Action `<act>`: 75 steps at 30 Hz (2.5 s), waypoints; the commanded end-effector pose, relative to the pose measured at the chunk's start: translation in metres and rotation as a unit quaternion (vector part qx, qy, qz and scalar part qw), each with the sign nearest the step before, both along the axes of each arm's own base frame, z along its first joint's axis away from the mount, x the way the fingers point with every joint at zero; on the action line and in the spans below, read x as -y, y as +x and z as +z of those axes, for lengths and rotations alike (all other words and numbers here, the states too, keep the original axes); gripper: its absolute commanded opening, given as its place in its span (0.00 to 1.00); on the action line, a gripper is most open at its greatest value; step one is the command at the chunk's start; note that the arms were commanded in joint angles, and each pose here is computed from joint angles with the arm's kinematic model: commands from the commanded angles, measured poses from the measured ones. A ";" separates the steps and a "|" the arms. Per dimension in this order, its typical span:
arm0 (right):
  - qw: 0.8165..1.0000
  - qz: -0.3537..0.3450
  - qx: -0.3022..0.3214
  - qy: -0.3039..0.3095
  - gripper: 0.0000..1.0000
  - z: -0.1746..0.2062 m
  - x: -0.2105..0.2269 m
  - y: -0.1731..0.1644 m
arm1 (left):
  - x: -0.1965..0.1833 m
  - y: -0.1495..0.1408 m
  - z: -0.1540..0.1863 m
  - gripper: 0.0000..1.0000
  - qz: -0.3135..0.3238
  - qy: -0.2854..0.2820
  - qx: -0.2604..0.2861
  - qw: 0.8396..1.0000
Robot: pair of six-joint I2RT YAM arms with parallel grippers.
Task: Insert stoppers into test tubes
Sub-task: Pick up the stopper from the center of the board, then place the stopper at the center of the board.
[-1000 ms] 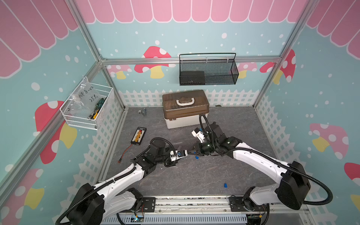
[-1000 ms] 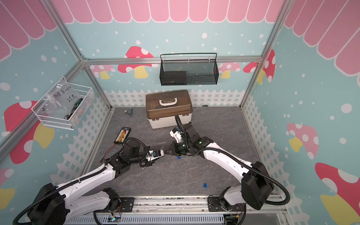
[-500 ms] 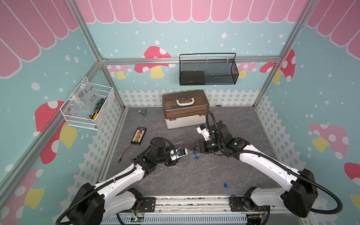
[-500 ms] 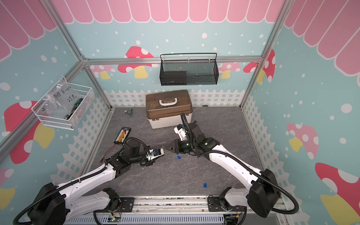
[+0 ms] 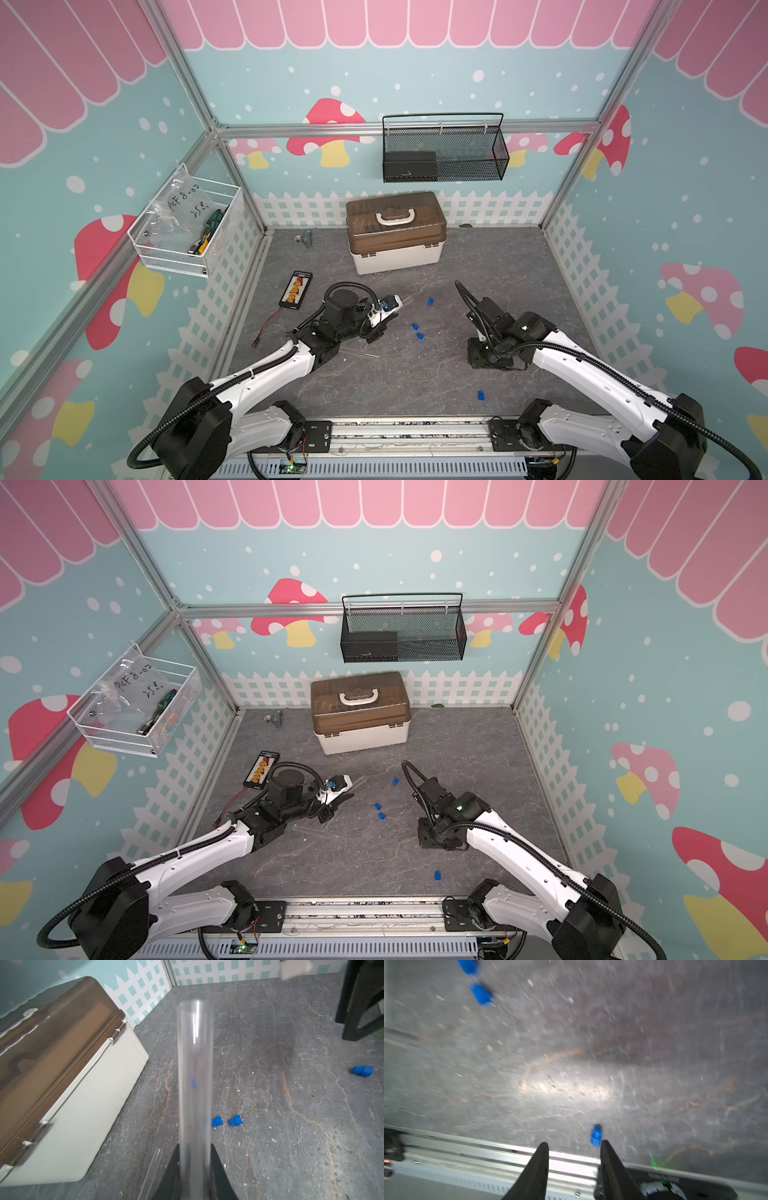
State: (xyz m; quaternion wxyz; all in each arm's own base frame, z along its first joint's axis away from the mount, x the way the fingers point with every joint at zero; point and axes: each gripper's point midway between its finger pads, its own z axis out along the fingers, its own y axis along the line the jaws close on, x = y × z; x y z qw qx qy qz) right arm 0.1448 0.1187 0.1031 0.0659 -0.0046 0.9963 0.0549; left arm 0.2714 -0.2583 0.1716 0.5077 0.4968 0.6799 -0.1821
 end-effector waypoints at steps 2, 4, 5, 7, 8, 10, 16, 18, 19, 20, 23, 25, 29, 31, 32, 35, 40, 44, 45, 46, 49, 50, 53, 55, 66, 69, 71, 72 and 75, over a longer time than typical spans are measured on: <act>0.995 -0.034 -0.078 -0.050 0.43 -0.030 0.028 -0.040 | 0.005 0.004 0.021 0.00 -0.001 -0.023 0.019 1.000; 0.995 -0.039 -0.086 -0.036 0.44 -0.039 0.024 -0.044 | 0.005 0.003 0.021 0.00 -0.001 -0.021 0.022 1.000; 0.995 -0.038 -0.086 -0.030 0.45 -0.042 0.021 -0.043 | 0.004 0.002 0.020 0.00 -0.002 -0.018 0.022 1.000; 0.995 -0.031 -0.092 -0.026 0.46 -0.047 0.018 -0.044 | 0.003 0.002 0.019 0.00 -0.001 -0.016 0.024 1.000; 0.995 -0.024 -0.098 -0.023 0.47 -0.049 0.015 -0.045 | 0.004 0.002 0.019 0.00 -0.003 -0.015 0.024 1.000; 0.994 -0.015 -0.109 -0.017 0.47 -0.055 0.010 -0.048 | 0.004 0.002 0.018 0.00 -0.003 -0.016 0.025 1.000; 0.993 -0.006 -0.121 -0.013 0.45 -0.073 0.006 -0.054 | 0.005 0.002 0.015 0.00 -0.006 -0.013 0.019 1.000; 0.992 -0.005 -0.126 -0.011 0.42 -0.078 0.004 -0.056 | 0.005 0.002 0.014 0.00 -0.007 -0.012 0.019 1.000; 0.992 -0.004 -0.126 -0.012 0.41 -0.080 0.003 -0.056 | 0.005 0.002 0.014 0.00 -0.007 -0.011 0.017 1.000; 0.992 -0.003 -0.127 -0.013 0.40 -0.082 0.003 -0.056 | 0.005 0.002 0.013 0.00 -0.007 -0.011 0.017 1.000; 0.992 0.000 -0.126 -0.022 0.36 -0.086 0.004 -0.056 | 0.006 0.001 0.013 0.00 -0.011 -0.011 0.017 1.000; 0.992 0.002 -0.124 -0.028 0.34 -0.088 0.006 -0.055 | 0.006 0.000 0.012 0.00 -0.012 -0.010 0.015 1.000; 0.992 0.005 -0.122 -0.037 0.29 -0.090 0.007 -0.053 | 0.005 -0.001 0.011 0.00 -0.015 -0.006 0.016 1.000; 0.992 0.005 -0.122 -0.038 0.27 -0.090 0.007 -0.052 | 0.005 -0.001 0.011 0.00 -0.016 -0.006 0.016 1.000; 0.992 0.005 -0.123 -0.039 0.27 -0.091 0.007 -0.053 | 0.005 -0.001 0.012 0.00 -0.015 -0.006 0.017 1.000; 0.992 0.004 -0.123 -0.040 0.25 -0.091 0.007 -0.052 | 0.005 -0.001 0.011 0.00 -0.016 -0.004 0.018 1.000; 0.991 0.003 -0.124 -0.042 0.22 -0.091 0.007 -0.052 | 0.004 -0.002 0.011 0.00 -0.017 -0.002 0.019 1.000; 0.991 0.006 -0.125 -0.039 0.17 -0.092 0.006 -0.053 | 0.004 -0.002 0.012 0.00 -0.017 -0.001 0.021 1.000; 0.991 0.006 -0.124 -0.040 0.16 -0.092 0.006 -0.053 | 0.004 -0.002 0.013 0.00 -0.017 -0.001 0.022 1.000; 0.991 0.006 -0.124 -0.040 0.16 -0.092 0.005 -0.052 | 0.004 -0.002 0.013 0.00 -0.017 -0.001 0.023 1.000; 0.992 0.006 -0.122 -0.040 0.14 -0.091 0.006 -0.052 | 0.003 -0.001 0.013 0.00 -0.013 0.001 0.024 1.000; 0.992 0.007 -0.121 -0.038 0.13 -0.090 0.005 -0.052 | 0.002 -0.001 0.013 0.00 -0.013 0.002 0.024 1.000; 0.993 0.011 -0.116 -0.019 0.09 -0.084 -0.003 -0.049 | 0.002 -0.001 0.013 0.00 -0.012 0.004 0.025 1.000; 0.995 0.014 -0.101 0.003 0.09 -0.073 -0.013 -0.041 | 0.002 -0.001 0.013 0.00 -0.012 0.004 0.025 1.000; 0.985 0.153 0.051 0.058 0.07 0.005 -0.069 0.031 | -0.019 0.032 0.020 0.00 0.098 -0.050 -0.035 0.993; 0.966 0.240 0.071 0.061 0.06 0.016 -0.091 0.047 | -0.043 0.049 0.032 0.00 0.161 -0.068 -0.045 0.984; 0.948 0.301 0.081 0.062 0.04 0.019 -0.104 0.054 | -0.071 0.061 0.043 0.00 0.215 -0.107 -0.058 0.969; 0.939 0.327 0.081 0.061 0.04 0.019 -0.108 0.055 | -0.085 0.065 0.046 0.00 0.237 -0.123 -0.062 0.962; 0.905 0.413 0.091 0.047 0.04 0.016 -0.117 0.057 | -0.119 0.070 0.049 0.00 0.285 -0.140 -0.062 0.946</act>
